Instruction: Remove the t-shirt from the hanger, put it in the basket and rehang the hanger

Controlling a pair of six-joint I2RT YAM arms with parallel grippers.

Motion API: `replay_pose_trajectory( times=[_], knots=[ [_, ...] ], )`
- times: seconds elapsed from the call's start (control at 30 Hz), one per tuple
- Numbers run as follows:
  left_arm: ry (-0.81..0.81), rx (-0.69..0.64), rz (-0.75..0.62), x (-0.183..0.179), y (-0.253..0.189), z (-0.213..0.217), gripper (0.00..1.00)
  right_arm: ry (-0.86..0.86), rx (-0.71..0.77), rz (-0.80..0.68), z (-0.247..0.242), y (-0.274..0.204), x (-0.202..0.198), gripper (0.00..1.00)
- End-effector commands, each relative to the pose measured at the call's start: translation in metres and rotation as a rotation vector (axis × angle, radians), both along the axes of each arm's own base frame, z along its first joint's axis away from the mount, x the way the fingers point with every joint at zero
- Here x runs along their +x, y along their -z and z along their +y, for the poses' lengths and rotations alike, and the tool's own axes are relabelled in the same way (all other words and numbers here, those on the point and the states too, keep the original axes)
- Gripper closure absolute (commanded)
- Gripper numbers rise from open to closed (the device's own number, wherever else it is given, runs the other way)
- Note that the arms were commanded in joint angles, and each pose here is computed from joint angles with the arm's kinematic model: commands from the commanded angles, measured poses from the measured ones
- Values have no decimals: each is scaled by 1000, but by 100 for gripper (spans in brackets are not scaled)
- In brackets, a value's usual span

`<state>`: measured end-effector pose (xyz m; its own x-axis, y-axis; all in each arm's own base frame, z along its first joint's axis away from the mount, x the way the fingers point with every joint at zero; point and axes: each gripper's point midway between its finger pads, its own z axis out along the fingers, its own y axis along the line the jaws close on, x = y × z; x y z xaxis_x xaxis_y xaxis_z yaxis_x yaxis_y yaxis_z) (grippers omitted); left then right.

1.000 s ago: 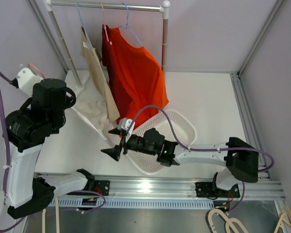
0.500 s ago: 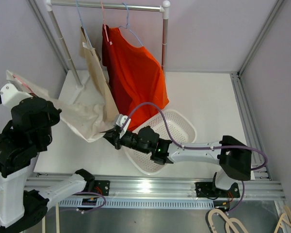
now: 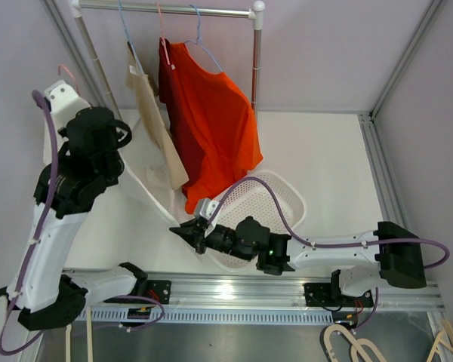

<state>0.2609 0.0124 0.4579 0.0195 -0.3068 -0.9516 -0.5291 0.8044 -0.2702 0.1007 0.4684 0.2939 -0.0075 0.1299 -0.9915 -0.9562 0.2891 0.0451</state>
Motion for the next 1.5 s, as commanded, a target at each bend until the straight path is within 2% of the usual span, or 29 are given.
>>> replay_pose_trajectory(
  times=[0.0, 0.27, 0.5, 0.53, 0.57, 0.7, 0.8, 0.93, 0.97, 1.13, 1.2, 1.27, 1.33, 1.4, 1.43, 1.47],
  knots=[
    [-50, 4, -117, 14, -42, 8, 99, 9, 40, 17, -13, -14, -15, 100],
    [-71, 21, -66, 54, -50, 16, 99, 32, 25, 64, -50, -3, -27, 100],
    [-65, 22, -36, 64, -54, 21, 99, 43, -31, 109, -60, 30, -28, 100],
    [-56, 2, -53, 56, -64, 21, 99, 47, -37, 114, -59, 34, -27, 100],
    [-39, -5, -43, 55, -63, 19, 99, 52, -36, 115, -57, 35, -26, 100],
    [222, -119, -23, 41, -58, -26, 100, 58, -83, 115, -35, 46, -10, 100],
    [327, -172, 9, 14, -43, -45, 100, 73, -50, 86, -19, 16, 14, 100],
    [585, -283, 99, -34, -13, -80, 99, 67, -50, 57, 5, -9, 50, 100],
    [616, -288, 67, -55, -19, -76, 99, 75, -11, 39, 8, -34, 59, 100],
    [645, -269, 90, -119, -17, -54, 99, 126, 8, 13, 14, -65, 101, 100],
    [619, -252, 83, -132, -17, -43, 99, 123, 24, 11, 14, -77, 107, 100],
    [507, -208, 86, -131, -11, -21, 99, 126, 37, 7, 11, -89, 111, 100],
    [429, -171, 139, -122, 6, -10, 99, 127, 82, -21, 9, -121, 111, 100],
    [359, -153, 97, -110, 2, -1, 99, 132, 90, -64, 7, -141, 110, 100],
    [338, -134, 141, -98, 21, -2, 99, 137, 131, -108, 2, -173, 109, 100],
    [340, -140, 50, -86, 5, -5, 99, 142, 150, -129, -1, -190, 108, 100]
  ],
)
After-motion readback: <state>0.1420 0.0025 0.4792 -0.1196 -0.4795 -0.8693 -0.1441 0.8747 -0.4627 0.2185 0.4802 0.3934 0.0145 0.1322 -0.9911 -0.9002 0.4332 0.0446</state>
